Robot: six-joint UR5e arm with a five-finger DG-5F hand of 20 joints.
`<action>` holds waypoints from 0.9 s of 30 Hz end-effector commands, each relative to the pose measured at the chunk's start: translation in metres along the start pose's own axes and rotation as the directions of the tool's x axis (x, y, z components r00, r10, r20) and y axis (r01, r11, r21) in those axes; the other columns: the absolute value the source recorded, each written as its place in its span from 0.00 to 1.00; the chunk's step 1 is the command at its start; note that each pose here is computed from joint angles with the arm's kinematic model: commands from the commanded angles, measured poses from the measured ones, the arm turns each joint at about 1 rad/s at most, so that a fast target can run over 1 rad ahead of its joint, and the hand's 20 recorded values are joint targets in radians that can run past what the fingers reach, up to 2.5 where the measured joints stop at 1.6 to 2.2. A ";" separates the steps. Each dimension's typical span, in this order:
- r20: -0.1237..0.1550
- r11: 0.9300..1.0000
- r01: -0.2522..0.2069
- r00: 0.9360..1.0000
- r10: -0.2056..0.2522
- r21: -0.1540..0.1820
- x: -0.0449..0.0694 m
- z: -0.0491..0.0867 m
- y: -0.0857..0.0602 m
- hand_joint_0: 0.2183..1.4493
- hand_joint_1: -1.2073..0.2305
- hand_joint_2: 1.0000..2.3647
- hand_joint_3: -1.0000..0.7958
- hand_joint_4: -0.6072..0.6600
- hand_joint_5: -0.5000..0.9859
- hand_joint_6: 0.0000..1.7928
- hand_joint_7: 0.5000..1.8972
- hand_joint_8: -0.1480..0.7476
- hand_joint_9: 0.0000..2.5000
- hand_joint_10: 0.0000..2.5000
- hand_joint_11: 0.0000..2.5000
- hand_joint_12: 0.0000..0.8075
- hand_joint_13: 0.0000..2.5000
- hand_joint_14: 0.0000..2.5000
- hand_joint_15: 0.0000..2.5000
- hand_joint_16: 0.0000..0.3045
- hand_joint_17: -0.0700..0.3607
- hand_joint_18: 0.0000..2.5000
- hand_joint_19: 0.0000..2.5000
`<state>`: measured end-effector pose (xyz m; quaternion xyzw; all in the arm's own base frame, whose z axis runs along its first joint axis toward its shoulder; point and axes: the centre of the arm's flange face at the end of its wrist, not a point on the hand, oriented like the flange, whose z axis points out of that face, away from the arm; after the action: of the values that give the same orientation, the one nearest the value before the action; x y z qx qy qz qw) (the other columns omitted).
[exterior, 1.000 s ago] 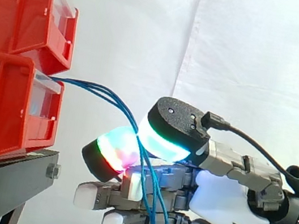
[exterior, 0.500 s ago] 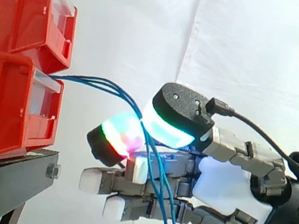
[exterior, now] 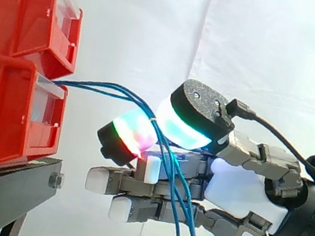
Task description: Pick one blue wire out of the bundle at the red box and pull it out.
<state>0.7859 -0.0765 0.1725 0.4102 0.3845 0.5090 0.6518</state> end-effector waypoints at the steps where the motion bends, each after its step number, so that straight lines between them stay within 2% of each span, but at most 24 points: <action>1: 0.000 1.000 0.001 1.000 -0.001 0.000 0.000 0.000 0.000 0.31 0.24 0.01 0.36 0.61 0.24 0.50 0.41 0.48 0.40 0.01 0.30 0.45 0.26 0.01 0.16 0.16 0.42 0.24 0.21; 6: 0.000 1.000 0.002 1.000 -0.002 0.000 0.000 0.000 0.000 0.31 0.27 0.01 0.38 0.61 0.25 0.50 0.47 0.48 0.42 0.01 0.29 0.45 0.27 0.01 0.16 0.16 0.42 0.25 0.22; 13: 0.007 1.000 0.005 1.000 -0.005 0.006 -0.001 0.000 -0.001 0.32 0.27 0.01 0.43 0.58 0.26 0.50 0.49 0.48 0.43 0.01 0.30 0.46 0.28 0.01 0.15 0.16 0.42 0.25 0.22; 15: 0.000 1.000 0.004 1.000 -0.004 0.022 0.003 -0.002 -0.002 0.32 0.26 0.01 0.46 0.58 0.26 0.50 0.49 0.50 0.44 0.01 0.30 0.46 0.29 0.01 0.15 0.17 0.43 0.26 0.21; 16: -0.005 0.999 0.010 1.000 -0.010 0.045 0.002 -0.005 -0.004 0.32 0.26 0.01 0.46 0.57 0.26 0.50 0.48 0.50 0.44 0.01 0.29 0.47 0.29 0.01 0.15 0.17 0.43 0.27 0.21; 20: -0.019 0.996 0.012 1.000 -0.010 0.090 0.006 -0.010 -0.008 0.30 0.27 0.01 0.48 0.56 0.27 0.50 0.49 0.52 0.48 0.01 0.28 0.52 0.31 0.00 0.15 0.20 0.48 0.30 0.20; 22: -0.016 0.994 -0.011 1.000 0.013 0.111 0.007 -0.012 -0.010 0.30 0.28 0.01 0.48 0.56 0.28 0.50 0.50 0.52 0.48 0.01 0.28 0.53 0.31 0.00 0.15 0.20 0.48 0.30 0.20; 24: 0.003 0.989 -0.068 0.998 0.068 0.133 0.008 -0.015 -0.012 0.30 0.29 0.01 0.47 0.56 0.28 0.50 0.50 0.52 0.48 0.01 0.28 0.52 0.31 0.00 0.15 0.20 0.48 0.30 0.20; 27: 0.014 0.984 -0.094 0.996 0.093 0.149 0.009 -0.017 -0.013 0.29 0.30 0.01 0.47 0.55 0.28 0.50 0.50 0.52 0.48 0.01 0.27 0.53 0.32 0.00 0.15 0.20 0.48 0.30 0.20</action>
<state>0.7782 -0.0685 0.1561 0.4627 0.4045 0.5038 0.6070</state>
